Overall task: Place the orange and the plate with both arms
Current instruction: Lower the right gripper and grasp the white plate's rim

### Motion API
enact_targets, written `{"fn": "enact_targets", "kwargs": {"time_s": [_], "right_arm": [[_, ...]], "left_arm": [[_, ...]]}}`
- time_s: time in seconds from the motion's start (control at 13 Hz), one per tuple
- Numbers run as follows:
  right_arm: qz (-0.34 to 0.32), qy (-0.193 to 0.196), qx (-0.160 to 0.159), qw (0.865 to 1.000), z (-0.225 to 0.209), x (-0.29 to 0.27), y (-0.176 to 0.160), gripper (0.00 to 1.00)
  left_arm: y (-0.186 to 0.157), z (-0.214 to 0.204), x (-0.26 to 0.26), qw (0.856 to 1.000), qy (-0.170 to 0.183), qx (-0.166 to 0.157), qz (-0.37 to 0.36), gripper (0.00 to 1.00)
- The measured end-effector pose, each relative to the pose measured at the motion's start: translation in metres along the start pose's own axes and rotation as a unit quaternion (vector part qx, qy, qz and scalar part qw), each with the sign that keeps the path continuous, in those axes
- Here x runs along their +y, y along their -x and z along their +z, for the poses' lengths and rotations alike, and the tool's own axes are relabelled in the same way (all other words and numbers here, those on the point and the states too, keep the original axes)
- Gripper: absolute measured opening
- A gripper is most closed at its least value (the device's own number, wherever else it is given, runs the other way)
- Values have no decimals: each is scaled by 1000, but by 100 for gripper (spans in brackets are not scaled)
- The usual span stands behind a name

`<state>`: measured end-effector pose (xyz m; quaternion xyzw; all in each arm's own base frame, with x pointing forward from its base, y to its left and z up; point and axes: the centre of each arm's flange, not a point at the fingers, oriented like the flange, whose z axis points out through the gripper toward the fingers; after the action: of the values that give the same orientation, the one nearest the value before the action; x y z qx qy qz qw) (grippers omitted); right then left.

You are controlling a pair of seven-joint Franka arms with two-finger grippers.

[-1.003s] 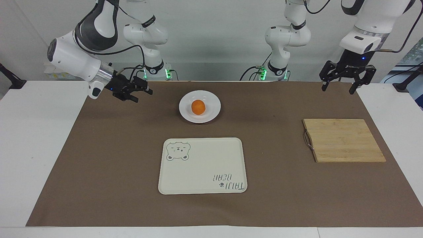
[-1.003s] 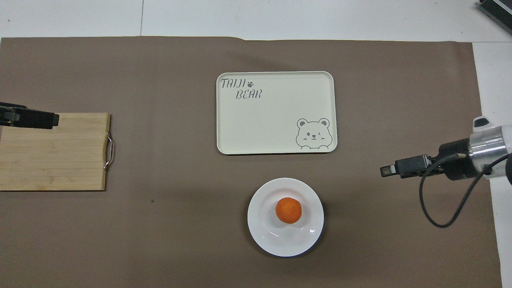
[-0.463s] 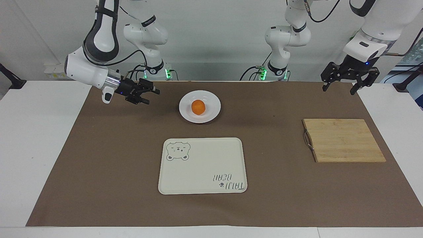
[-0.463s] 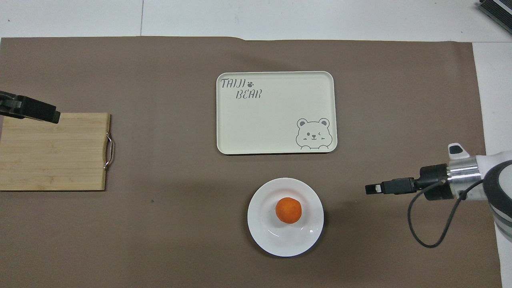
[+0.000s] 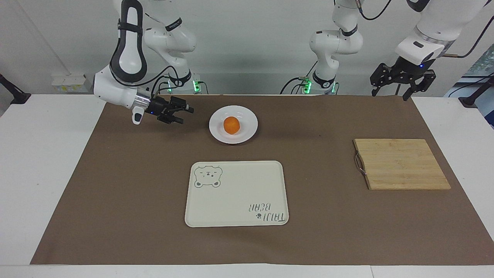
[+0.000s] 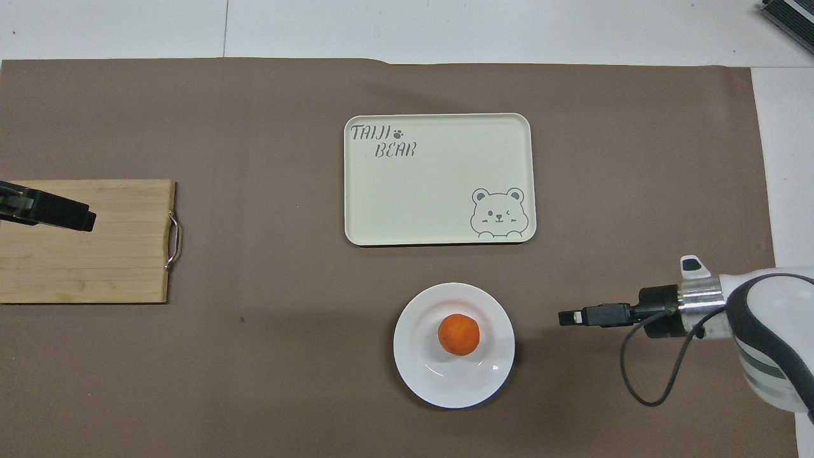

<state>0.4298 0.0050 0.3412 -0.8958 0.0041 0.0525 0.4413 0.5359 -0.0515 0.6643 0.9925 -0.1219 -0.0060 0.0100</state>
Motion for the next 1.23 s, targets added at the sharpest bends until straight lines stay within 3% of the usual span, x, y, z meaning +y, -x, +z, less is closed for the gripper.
{"fn": "enact_targets", "kwargs": {"time_s": [0.54,0.85,1.23], "right_arm": [[-1,-18,16,1000,59,23,26,100],[11,-26,9,1000,73,27,34,100],[24,-31,9,999,85,35,44,100]], "left_arm": [[4,4,1,1000,1,-7,0,100],[20,22,7,1000,5,-28,4,100],[27,21,8,1000,5,-26,4,100]]}}
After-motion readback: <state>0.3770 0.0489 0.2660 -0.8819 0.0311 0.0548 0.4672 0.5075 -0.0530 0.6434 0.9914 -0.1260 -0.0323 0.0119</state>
